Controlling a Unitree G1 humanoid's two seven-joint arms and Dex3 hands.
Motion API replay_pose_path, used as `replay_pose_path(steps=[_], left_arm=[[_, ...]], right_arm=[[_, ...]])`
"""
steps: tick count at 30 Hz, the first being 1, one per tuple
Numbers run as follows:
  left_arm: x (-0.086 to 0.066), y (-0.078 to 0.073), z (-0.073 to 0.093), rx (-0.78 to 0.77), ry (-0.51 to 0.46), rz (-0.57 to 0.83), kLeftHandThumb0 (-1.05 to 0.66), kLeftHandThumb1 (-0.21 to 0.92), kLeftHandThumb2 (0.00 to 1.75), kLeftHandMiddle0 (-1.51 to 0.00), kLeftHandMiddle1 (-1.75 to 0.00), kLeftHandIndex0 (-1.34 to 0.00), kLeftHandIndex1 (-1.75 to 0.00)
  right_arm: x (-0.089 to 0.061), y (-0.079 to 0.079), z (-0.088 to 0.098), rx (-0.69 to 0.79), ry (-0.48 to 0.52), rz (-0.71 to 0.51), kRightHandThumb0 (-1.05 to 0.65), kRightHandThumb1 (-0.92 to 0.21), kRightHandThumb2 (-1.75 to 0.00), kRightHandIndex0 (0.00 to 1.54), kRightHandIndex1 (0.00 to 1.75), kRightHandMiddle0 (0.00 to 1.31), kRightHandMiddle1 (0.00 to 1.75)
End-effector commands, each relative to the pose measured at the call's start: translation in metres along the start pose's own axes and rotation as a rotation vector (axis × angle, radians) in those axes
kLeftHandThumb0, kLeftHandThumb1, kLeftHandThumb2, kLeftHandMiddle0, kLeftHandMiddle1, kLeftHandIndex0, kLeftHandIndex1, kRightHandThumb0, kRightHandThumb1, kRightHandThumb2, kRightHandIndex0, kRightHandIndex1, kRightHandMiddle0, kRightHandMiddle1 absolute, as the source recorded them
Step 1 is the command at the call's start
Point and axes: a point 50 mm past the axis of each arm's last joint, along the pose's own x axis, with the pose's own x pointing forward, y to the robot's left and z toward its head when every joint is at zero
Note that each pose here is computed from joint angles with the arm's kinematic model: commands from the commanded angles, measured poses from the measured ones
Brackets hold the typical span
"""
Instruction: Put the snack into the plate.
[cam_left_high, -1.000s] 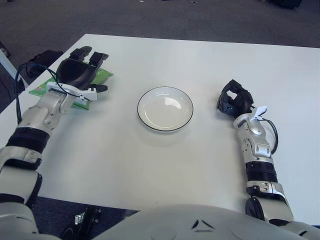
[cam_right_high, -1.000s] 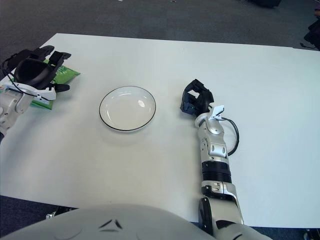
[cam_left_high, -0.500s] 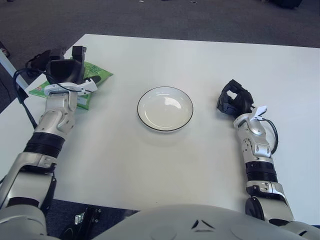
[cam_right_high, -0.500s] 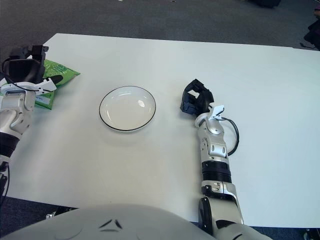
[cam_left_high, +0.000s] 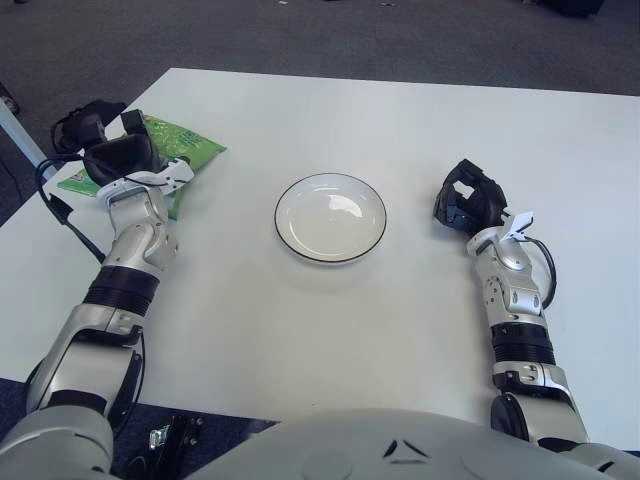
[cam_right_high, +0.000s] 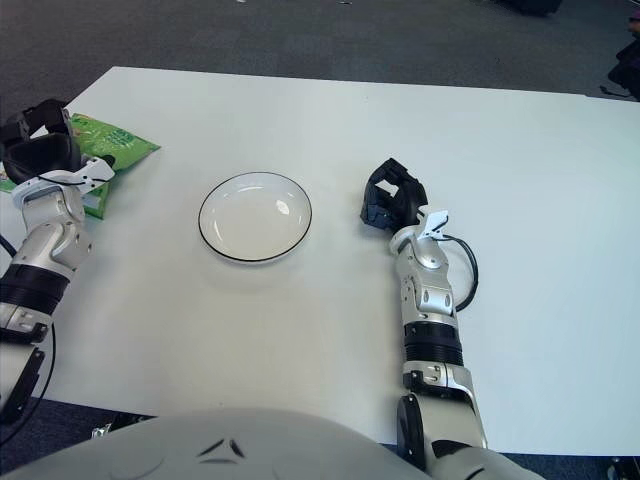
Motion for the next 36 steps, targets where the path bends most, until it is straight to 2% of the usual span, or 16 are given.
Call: replay_pose_path(steps=[1,8,20,36], left_arm=[[0.004,0.002,0.008,-0.005,0.050,-0.030,-1.04,0.92,0.90,0.00,-0.02,0.00,-0.35],[0.006,-0.002,0.012,0.008,0.103,-0.085,-1.05,0.92,0.91,0.00,0.00,0.00,-0.33],[0.008,-0.014,0.020,0.006,0.137,-0.163,-1.05,0.92,0.95,0.00,0.00,0.00,-0.28],[0.006,-0.029,0.024,-0.059,0.095,-0.282,-1.05,0.92,0.95,0.00,0.00,0.00,-0.21]], right_arm=[[-0.018,-0.007,-0.030,0.026,0.119,-0.035,-0.48,-0.32,-1.31,0.95,1.75,0.61,1.75],[-0.018,-0.007,-0.030,0.031,0.121,-0.040,-0.48,-0.32,-1.31,0.95,1.75,0.61,1.75],[-0.018,-0.005,-0.029,0.035,0.120,-0.040,-0.48,-0.32,-1.31,0.95,1.75,0.61,1.75],[-0.019,-0.003,-0.029,0.048,0.115,-0.050,-0.47,-0.33,-1.30,0.95,1.75,0.60,1.75]])
